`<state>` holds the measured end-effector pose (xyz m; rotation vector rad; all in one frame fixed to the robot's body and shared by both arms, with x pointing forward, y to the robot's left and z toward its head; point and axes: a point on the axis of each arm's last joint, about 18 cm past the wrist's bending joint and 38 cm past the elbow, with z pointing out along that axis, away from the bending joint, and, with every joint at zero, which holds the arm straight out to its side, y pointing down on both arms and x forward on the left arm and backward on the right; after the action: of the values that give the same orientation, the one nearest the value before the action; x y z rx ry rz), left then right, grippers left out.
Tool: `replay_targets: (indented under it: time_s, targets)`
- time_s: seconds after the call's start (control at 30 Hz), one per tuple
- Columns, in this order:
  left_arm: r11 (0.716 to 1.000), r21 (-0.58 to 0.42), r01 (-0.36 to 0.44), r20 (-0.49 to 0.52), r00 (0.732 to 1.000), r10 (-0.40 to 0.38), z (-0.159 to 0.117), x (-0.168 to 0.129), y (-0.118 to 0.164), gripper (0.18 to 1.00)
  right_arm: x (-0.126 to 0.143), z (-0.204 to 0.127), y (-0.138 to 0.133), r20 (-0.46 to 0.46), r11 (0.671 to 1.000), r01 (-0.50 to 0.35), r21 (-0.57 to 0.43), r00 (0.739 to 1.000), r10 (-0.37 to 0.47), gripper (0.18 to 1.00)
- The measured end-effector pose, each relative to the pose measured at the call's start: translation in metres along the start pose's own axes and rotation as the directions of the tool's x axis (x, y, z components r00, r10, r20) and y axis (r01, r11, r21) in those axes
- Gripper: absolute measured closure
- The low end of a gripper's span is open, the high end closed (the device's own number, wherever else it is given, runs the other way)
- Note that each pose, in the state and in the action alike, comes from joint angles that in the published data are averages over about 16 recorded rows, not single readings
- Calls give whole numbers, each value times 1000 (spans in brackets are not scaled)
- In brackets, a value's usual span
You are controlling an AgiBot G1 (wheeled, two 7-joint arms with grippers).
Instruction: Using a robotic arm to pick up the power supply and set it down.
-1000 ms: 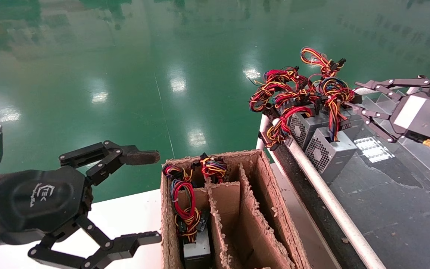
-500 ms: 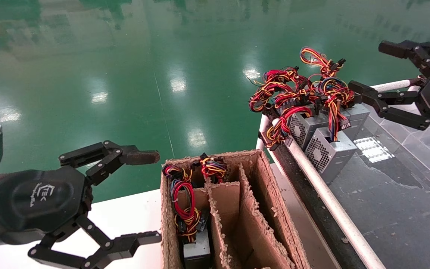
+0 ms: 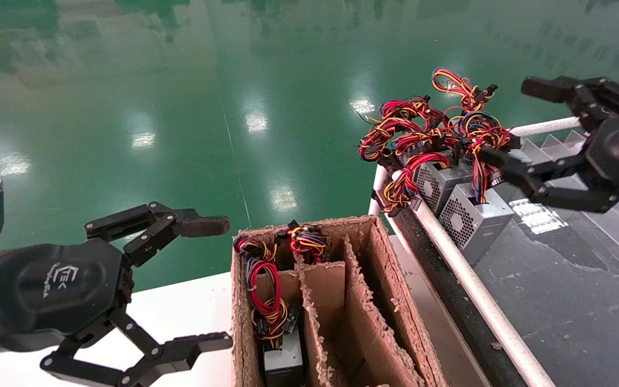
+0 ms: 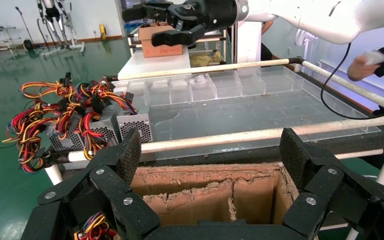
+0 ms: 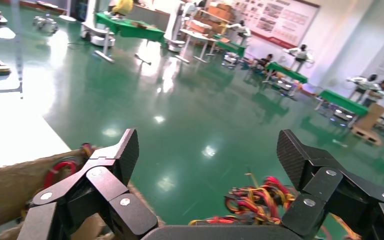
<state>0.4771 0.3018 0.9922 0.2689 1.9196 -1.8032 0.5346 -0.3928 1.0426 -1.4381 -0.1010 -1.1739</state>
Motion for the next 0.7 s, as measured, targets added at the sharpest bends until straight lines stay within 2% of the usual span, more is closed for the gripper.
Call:
replay_targets:
  time_s: [0.2, 0.7]
  targets:
    - [1000, 0, 0, 0, 1000, 0, 0, 0, 0, 184, -14, 6, -4, 60, 999, -40, 13, 997, 39, 204]
    - [1000, 0, 0, 0, 1000, 0, 0, 0, 0, 184, -47, 16, -13, 199, 991, -132, 26, 972, 125, 178]
